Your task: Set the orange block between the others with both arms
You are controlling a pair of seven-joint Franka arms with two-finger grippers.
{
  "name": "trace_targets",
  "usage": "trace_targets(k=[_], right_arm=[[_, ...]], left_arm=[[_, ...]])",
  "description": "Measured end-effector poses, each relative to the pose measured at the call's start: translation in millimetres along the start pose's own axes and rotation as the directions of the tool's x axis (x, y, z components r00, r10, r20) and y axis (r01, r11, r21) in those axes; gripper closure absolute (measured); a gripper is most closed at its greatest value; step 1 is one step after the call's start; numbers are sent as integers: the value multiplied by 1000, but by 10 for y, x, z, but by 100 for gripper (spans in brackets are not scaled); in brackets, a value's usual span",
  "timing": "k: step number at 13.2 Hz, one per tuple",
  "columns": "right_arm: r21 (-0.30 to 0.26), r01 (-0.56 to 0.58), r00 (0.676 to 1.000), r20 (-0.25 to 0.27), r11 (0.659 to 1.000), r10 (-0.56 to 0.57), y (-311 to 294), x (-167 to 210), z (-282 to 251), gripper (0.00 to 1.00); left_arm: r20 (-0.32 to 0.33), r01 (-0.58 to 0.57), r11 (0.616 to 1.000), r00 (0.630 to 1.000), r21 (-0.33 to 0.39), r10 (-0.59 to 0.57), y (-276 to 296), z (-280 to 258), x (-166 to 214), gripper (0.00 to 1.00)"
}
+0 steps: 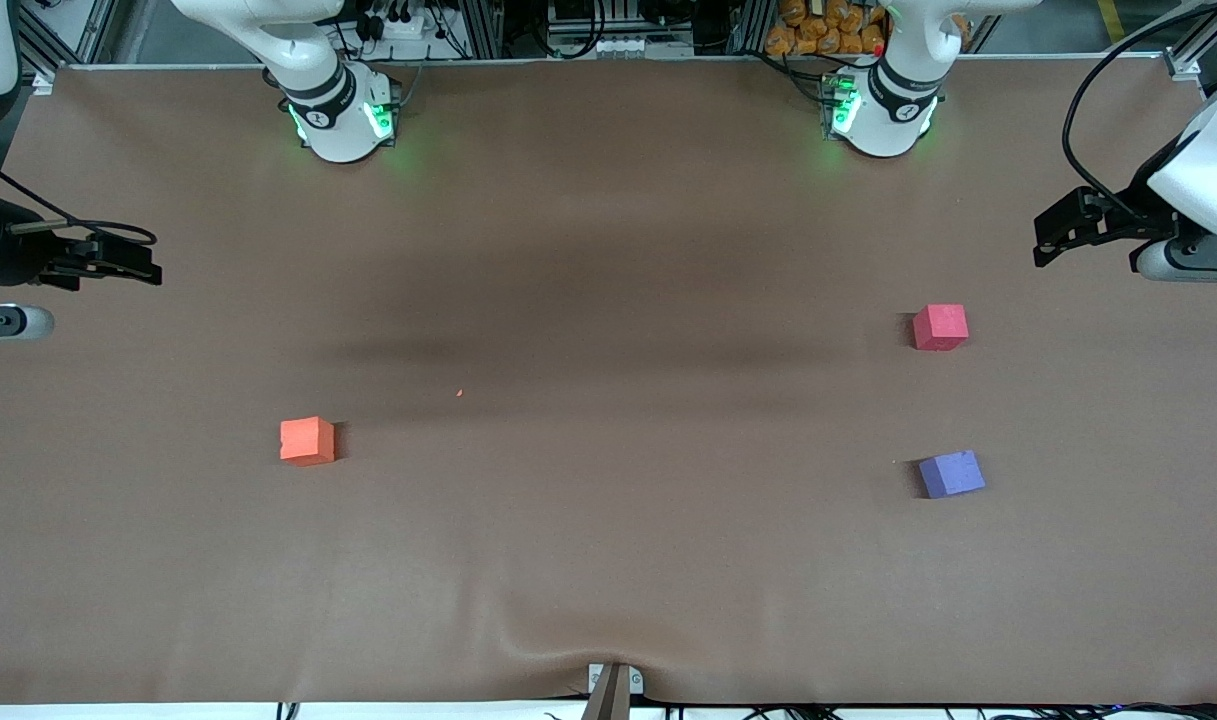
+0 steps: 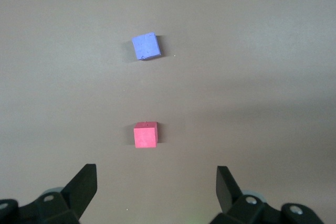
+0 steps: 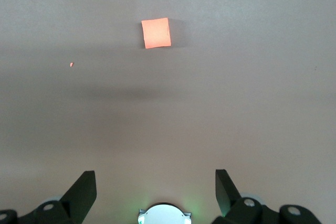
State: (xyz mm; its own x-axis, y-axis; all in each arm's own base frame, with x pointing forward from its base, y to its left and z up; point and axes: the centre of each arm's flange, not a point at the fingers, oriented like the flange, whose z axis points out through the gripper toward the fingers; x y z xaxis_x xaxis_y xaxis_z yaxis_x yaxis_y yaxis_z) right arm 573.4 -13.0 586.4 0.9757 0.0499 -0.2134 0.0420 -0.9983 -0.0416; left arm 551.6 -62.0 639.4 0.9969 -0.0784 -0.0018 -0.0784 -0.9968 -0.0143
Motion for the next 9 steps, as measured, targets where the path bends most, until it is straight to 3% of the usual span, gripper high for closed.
trace_targets(k=[9], right_arm=[[-1, 0, 1000, 3, 1000, 0, 1, 6, 13, 0]], left_arm=[[11, 5, 1000, 1000, -7, -5, -24, 62, 33, 0]])
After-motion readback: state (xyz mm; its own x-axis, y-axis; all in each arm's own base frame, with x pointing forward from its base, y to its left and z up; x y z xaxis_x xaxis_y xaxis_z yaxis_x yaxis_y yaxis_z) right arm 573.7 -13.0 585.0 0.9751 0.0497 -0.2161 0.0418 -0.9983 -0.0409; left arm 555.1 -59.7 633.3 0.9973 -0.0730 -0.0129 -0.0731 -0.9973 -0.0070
